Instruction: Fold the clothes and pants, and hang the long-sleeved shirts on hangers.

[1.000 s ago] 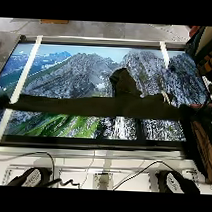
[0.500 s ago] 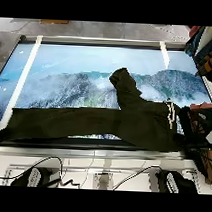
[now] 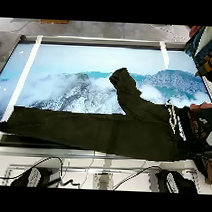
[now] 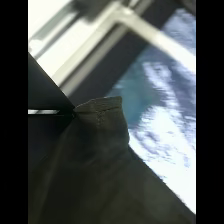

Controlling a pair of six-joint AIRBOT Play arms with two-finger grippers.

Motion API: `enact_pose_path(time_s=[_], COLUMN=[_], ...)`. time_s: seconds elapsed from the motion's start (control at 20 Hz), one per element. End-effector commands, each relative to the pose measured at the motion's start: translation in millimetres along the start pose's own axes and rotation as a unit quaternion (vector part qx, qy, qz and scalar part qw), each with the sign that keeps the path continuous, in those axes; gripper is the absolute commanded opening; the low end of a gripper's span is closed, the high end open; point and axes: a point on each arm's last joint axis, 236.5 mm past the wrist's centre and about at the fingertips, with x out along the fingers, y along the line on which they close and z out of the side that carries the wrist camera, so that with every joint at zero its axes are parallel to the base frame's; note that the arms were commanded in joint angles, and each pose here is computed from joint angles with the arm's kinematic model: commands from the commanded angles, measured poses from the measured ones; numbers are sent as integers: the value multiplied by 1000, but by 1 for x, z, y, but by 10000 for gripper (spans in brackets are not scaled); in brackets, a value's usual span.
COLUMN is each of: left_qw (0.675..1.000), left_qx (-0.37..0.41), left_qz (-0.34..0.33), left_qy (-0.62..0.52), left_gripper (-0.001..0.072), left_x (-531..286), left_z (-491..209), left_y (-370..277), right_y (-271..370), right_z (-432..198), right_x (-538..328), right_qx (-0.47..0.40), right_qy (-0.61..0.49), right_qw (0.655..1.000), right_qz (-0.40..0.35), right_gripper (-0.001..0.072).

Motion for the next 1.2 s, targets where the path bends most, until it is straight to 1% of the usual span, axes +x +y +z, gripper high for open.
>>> enact_pose_path(time_s=[0.0, 0.2, 0.25, 0.3, 0.35, 0.4, 0.45, 0.6, 0.65, 0.7, 0.75, 0.8, 0.85, 0.9, 1.0, 1.1, 1.15], left_qw=[1000, 996, 993, 990, 989, 990, 990, 993, 994, 996, 998, 998, 998, 998, 997, 997, 998], left_qx=[7, 11, 9, 11, 11, 13, 13, 8, 6, 1, -9, -24, -42, -54, -65, -57, -53], left_qz=[0, 7, 8, 10, 10, 11, 11, 11, 11, 10, 5, -3, -13, -20, -34, -42, -45], left_qy=[-18, 92, 121, 140, 145, 142, 140, 119, 105, 87, 69, 51, 34, 19, -4, -8, -10], left_gripper=[13, 14, 15, 63, 354, 720, 697, 696, 695, 689, 658, 589, 574, 574, 574, 575, 574], left_x=[2, 5, 4, 2, 2, 3, 3, 3, 2, 1, -1, -3, -5, -7, -9, -11, -11], left_z=[8, -43, -57, -66, -68, -67, -65, -51, -40, -26, -12, 2, 14, 25, 39, 43, 44], left_y=[0, 2, 2, 3, 3, 3, 3, 5, 6, 6, 5, 3, 0, -2, -10, -17, -21], right_y=[-8, -2, 0, 1, 1, 1, 0, -3, -5, -6, -7, -8, -9, -10, -10, -3, 3], right_z=[-1, 0, 0, 2, 5, 10, 14, 32, 47, 64, 86, 105, 121, 135, 158, 185, 195], right_x=[0, 0, 0, 0, 0, 0, 0, -2, -5, -11, -22, -33, -43, -50, -50, -43, -38], right_qx=[-2, 0, 0, 0, 0, 0, 0, -1, -2, -1, 15, 35, 44, 45, 44, 30, 15], right_qy=[2, 0, -1, -6, -12, -22, -31, -68, -99, -138, -184, -221, -247, -257, -241, -209, -188], right_qw=[1000, 1000, 1000, 1000, 1000, 1000, 1000, 998, 995, 990, 983, 975, 968, 965, 970, 977, 982], right_qz=[-17, -4, -1, 1, 2, 2, 0, -7, -12, -13, -11, -6, -3, -2, 0, 14, 26], right_gripper=[28, 29, 77, 323, 637, 682, 681, 677, 647, 638, 629, 570, 529, 529, 530, 528, 512])
